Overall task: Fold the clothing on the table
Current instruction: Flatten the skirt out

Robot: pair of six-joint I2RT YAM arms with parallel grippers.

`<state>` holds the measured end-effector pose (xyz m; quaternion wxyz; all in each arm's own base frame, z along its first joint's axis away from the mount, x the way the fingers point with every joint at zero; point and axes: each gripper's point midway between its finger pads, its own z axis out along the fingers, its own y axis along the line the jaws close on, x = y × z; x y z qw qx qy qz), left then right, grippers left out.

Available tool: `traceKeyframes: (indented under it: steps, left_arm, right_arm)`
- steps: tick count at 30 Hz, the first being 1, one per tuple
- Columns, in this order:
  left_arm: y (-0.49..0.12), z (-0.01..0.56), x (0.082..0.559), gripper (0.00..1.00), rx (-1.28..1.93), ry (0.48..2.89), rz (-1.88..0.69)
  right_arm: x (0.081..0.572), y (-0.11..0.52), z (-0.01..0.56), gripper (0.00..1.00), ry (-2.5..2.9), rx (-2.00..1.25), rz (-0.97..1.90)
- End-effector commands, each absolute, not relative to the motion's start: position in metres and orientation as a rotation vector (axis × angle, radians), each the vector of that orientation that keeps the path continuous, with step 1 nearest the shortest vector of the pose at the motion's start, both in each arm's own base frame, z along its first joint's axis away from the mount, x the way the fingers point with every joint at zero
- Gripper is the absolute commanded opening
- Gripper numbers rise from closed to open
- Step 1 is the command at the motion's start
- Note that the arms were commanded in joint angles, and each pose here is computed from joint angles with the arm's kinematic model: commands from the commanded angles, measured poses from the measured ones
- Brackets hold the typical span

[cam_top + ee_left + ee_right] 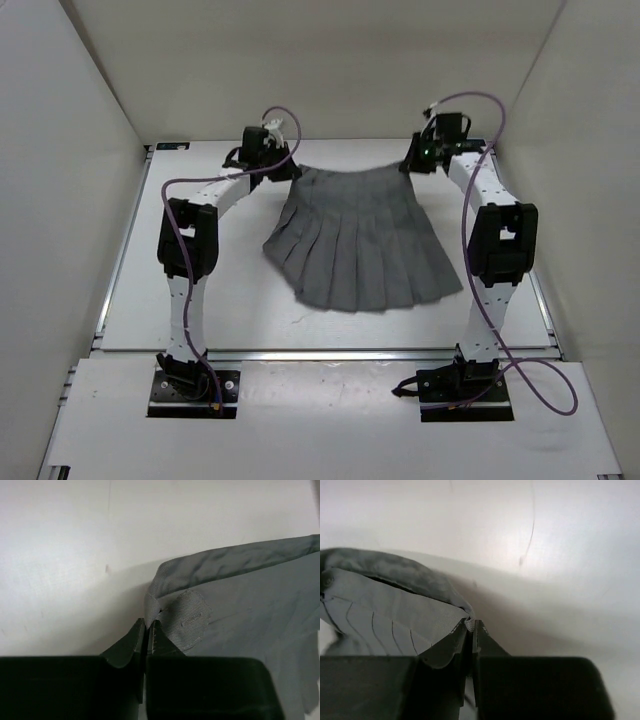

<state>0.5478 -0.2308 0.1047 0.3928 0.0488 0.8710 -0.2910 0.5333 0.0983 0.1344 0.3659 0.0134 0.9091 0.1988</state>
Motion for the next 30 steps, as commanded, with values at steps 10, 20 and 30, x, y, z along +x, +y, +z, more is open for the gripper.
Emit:
traceKeyframes:
  steps: [10, 20, 30]
  left_arm:
    - [-0.200, 0.383, 0.520, 0.00, 0.249, 1.659, -0.444]
    - [-0.193, 0.252, 0.315, 0.00, 0.263, 1.933, -0.467]
    - [-0.133, 0.161, 0.300, 0.00, -0.025, 2.146, -0.508]
  right_arm:
    - [0.532, 0.060, 0.383, 0.00, 1.791, -0.123, 0.371]
    - [0.317, 0.108, 0.227, 0.00, 2.088, -0.170, 0.496]
    - [0.317, 0.135, 0.146, 0.00, 2.300, -0.212, 0.617]
